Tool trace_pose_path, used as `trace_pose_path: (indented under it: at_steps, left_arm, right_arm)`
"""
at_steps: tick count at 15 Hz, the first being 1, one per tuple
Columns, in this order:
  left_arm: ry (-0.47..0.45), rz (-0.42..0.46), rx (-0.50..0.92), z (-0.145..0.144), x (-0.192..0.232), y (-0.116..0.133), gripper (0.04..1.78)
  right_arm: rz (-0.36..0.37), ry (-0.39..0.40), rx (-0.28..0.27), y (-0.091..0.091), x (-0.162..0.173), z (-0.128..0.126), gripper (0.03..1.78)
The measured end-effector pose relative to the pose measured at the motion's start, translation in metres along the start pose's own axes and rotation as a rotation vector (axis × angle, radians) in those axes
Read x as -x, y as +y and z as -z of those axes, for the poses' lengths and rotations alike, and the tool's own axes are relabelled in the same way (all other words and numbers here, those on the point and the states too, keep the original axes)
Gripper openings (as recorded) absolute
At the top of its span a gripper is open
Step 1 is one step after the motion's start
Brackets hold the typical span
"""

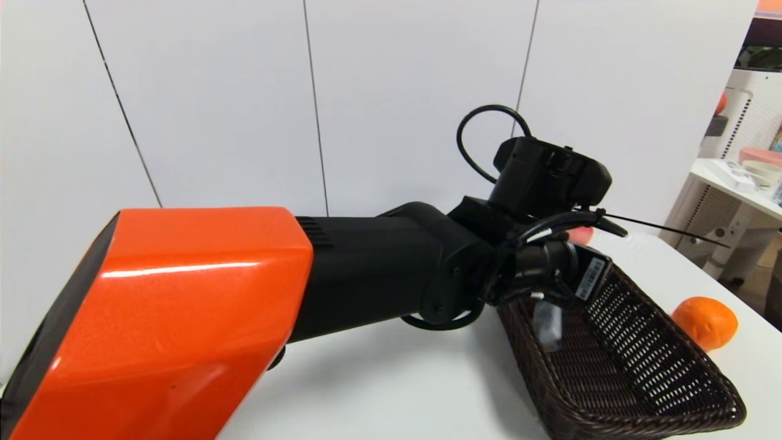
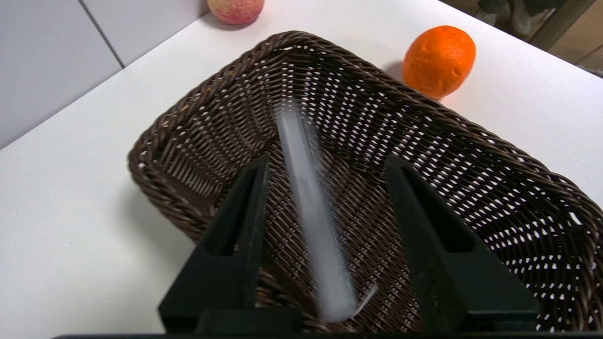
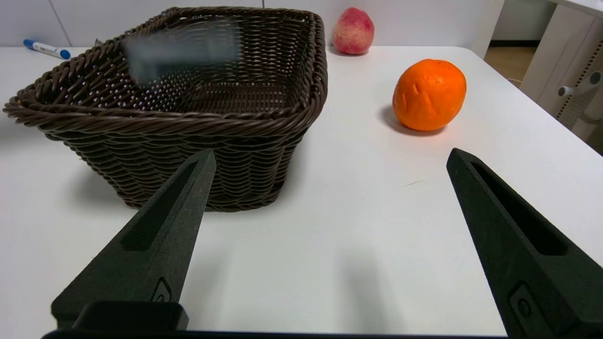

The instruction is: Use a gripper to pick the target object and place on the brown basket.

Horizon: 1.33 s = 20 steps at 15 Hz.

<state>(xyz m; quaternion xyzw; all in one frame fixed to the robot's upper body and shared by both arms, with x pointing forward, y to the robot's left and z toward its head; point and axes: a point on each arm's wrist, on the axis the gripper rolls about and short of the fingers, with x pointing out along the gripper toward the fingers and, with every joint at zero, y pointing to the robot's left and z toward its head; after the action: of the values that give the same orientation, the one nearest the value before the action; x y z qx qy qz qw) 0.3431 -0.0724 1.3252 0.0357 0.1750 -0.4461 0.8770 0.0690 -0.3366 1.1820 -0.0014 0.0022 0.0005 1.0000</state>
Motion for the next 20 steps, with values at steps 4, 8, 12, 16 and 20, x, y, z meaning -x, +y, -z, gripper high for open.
trace_pose_path:
  at_steps: [4, 8, 12, 16, 20]
  left_arm:
    - [0.004, -0.001, -0.008, 0.0, 0.002, 0.0, 1.29]
    - [0.094, -0.015, -0.02, 0.0, 0.044, 0.004, 1.45]
    - [0.278, -0.085, -0.046, 0.043, 0.137, 0.034, 1.55]
    - [0.283, -0.239, -0.086, 0.12, 0.248, 0.081, 1.61]
    - [0.054, -0.497, -0.069, 0.197, 0.339, 0.094, 1.65]
  right_arm:
    - [0.0, -0.001, 0.0, 0.0, 0.0, 0.0, 1.69]
    - [0.0, -0.001, 0.0, 0.0, 0.0, 0.0, 1.69]
    - [0.0, -0.001, 0.0, 0.0, 0.0, 0.0, 1.69]
    - [0.0, -0.001, 0.0, 0.0, 0.0, 0.0, 1.69]
    - [0.0, 0.0, 0.0, 0.0, 0.0, 0.0, 1.69]
